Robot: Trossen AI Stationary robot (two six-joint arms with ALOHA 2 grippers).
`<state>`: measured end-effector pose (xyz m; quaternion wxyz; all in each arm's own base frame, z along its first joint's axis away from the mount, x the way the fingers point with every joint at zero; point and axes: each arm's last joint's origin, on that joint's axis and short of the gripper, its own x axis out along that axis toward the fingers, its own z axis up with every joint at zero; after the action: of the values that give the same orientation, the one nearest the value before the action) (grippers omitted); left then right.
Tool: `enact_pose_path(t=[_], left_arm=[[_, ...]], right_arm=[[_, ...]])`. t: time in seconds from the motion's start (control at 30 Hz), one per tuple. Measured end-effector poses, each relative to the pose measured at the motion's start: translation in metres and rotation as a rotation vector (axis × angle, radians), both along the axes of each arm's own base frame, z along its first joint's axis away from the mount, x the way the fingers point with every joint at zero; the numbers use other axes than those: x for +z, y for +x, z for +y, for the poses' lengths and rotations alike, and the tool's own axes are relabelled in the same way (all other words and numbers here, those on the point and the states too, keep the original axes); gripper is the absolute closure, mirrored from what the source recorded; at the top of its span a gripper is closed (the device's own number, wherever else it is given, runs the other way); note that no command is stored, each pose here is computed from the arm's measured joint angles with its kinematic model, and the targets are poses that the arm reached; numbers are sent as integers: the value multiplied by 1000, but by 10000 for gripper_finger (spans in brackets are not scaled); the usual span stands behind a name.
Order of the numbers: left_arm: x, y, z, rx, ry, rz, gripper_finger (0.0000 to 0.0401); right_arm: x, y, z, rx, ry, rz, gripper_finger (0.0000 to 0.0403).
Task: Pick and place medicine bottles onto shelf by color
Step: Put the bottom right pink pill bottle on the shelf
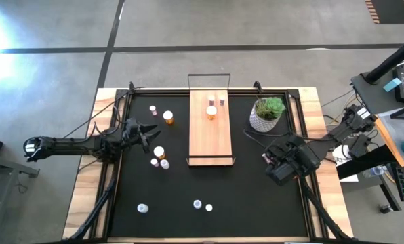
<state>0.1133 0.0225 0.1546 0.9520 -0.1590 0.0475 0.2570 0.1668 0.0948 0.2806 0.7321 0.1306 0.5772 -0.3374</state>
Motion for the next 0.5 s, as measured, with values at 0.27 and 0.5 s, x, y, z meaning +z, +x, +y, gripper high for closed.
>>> enact_pose_path(t=[0.27,0.5], left_arm=[[0,0,0,0,0,0,228],[0,0,0,0,0,0,228]], right_arm=[[-34,1,3,-54,46,-49,25],[-60,-1,-4,-120,141,-35,25]])
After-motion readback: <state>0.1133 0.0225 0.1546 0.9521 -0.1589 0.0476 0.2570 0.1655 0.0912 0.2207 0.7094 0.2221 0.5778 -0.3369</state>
